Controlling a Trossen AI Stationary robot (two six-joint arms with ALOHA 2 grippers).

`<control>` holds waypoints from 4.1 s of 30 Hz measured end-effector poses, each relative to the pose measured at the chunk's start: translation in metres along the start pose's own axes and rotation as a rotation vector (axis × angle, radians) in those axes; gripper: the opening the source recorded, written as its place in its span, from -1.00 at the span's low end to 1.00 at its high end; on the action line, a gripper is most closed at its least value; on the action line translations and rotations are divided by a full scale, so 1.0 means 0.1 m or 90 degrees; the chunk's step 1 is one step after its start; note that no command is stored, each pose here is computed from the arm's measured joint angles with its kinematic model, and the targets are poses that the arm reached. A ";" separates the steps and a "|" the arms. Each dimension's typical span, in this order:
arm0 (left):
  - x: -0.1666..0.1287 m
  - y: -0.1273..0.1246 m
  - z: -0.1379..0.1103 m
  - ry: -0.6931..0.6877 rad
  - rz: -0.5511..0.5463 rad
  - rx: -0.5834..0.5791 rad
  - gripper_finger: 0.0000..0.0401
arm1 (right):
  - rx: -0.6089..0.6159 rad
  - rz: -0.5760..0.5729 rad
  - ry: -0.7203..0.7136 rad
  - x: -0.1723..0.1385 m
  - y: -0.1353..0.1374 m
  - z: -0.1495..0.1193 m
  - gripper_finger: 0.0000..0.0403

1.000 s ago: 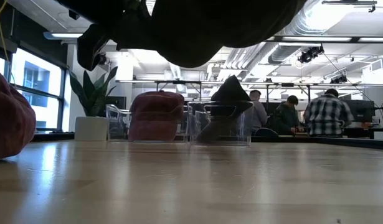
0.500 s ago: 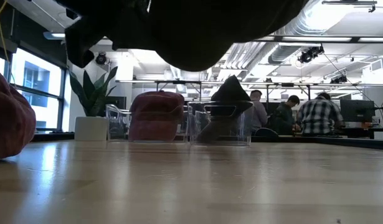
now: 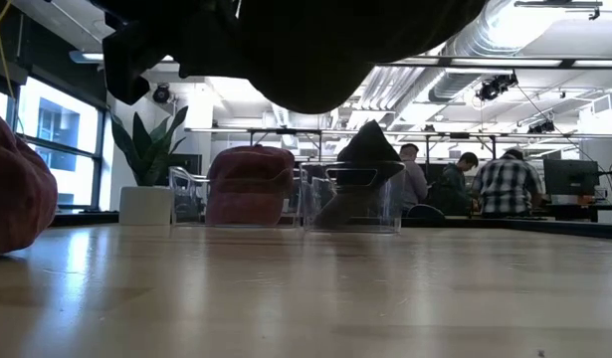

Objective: Pick & Place hat
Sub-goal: Put the black cap into the right transparent bin

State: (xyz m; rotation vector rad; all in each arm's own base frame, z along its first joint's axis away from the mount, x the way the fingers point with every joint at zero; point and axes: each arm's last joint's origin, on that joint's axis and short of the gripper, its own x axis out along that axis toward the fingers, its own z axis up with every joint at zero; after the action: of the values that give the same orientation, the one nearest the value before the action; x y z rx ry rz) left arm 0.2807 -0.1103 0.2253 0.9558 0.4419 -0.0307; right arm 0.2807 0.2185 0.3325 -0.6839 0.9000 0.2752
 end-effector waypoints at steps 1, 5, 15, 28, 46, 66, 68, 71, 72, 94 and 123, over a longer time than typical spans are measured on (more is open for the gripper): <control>0.00 0.00 0.00 0.000 0.000 0.000 -1.00 | -0.016 -0.014 0.010 0.04 0.06 -0.01 0.16; 0.00 0.00 0.00 -0.001 0.001 -0.001 -1.00 | -0.042 -0.067 0.045 0.25 0.20 -0.09 0.12; 0.00 0.00 0.00 -0.003 -0.001 -0.020 -1.00 | -0.018 -0.104 0.046 0.55 0.25 -0.21 -0.38; 0.02 0.02 0.01 -0.061 -0.060 -0.107 -0.75 | 0.357 0.052 -0.049 0.24 -0.18 0.06 -0.91; -0.06 -0.06 -0.41 0.291 0.127 -0.208 -0.14 | 0.713 -0.123 -0.143 -0.14 -1.65 -0.48 -0.89; -0.10 -0.13 -0.47 0.319 0.094 -0.289 -0.14 | 0.830 -0.475 -0.067 0.13 -2.79 -1.37 -0.92; -0.10 -0.14 -0.47 0.318 0.089 -0.292 -0.14 | 0.838 -0.503 -0.051 0.18 -2.82 -1.41 -0.88; -0.10 -0.14 -0.46 0.316 0.089 -0.294 -0.14 | 0.835 -0.556 -0.028 0.24 -2.85 -1.45 -0.91; -0.10 -0.14 -0.46 0.316 0.088 -0.294 -0.14 | 0.832 -0.564 -0.018 0.27 -2.86 -1.46 -0.94; -0.09 -0.13 -0.45 0.306 0.082 -0.304 -0.14 | 0.872 -0.472 -0.041 0.81 -3.20 -1.72 -0.96; -0.07 -0.11 -0.40 0.271 0.092 -0.333 -0.14 | 0.867 -0.429 0.081 1.42 -3.29 -1.83 -0.95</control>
State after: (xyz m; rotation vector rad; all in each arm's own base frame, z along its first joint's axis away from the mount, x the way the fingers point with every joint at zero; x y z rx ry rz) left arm 0.2584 -0.0862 0.2000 0.4693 0.7272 0.4087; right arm 0.4142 -0.1576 0.2822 0.3074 0.7188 -0.9416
